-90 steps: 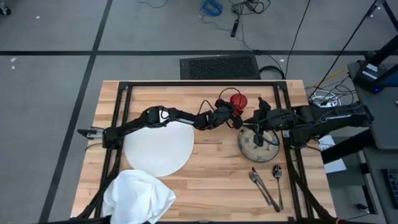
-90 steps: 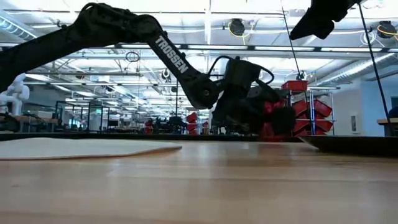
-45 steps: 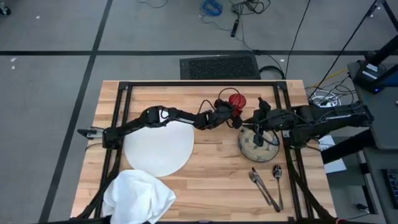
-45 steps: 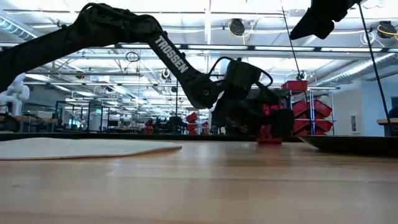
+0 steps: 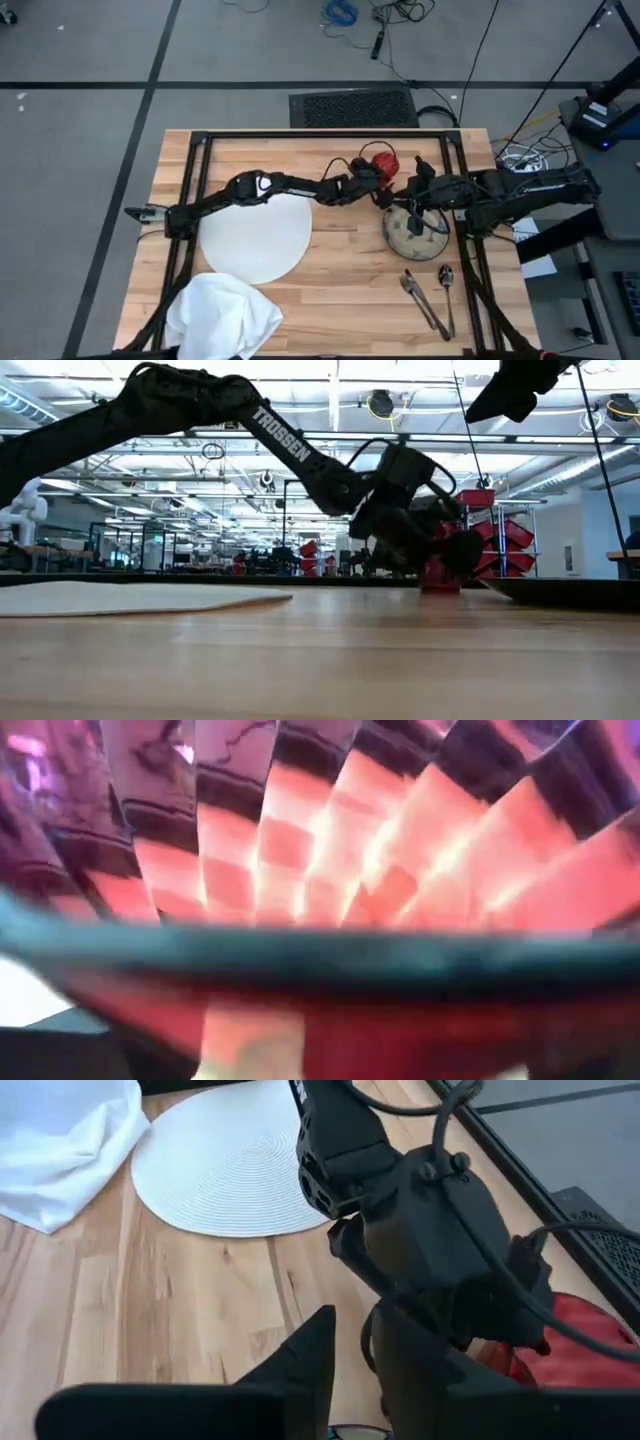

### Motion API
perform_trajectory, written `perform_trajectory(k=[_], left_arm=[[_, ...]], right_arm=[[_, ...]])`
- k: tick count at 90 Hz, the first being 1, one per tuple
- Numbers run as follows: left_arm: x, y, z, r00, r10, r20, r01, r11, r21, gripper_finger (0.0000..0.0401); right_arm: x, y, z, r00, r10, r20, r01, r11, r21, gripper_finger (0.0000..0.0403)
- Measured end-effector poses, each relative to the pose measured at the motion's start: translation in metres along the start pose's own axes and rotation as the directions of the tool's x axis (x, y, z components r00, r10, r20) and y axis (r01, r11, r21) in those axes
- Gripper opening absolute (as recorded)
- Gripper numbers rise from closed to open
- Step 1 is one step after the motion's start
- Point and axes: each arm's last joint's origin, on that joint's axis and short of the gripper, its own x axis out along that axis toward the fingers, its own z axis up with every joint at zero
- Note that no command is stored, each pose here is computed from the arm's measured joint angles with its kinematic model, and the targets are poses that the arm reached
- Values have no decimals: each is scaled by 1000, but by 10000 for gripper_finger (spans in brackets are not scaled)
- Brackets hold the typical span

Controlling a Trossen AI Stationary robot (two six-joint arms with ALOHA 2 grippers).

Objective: Set table place
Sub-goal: Move the red glass to the top right of the table

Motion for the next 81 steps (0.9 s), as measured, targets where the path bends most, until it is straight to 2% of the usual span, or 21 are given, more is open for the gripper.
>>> perform_trajectory(k=[41, 63, 81], left_arm=[[0, 3, 0, 996, 85, -17, -84, 996, 19, 400], [-21, 5, 23, 989, 120, -85, -115, 991, 62, 400], [-32, 8, 28, 979, 133, -155, -121, 989, 82, 400]], right_arm=[[0, 1, 0, 1000, 26, -7, -25, 999, 45, 59], [0, 1, 0, 1000, 26, -6, -26, 999, 45, 59], [0, 1, 0, 1000, 26, -5, -26, 999, 46, 59]])
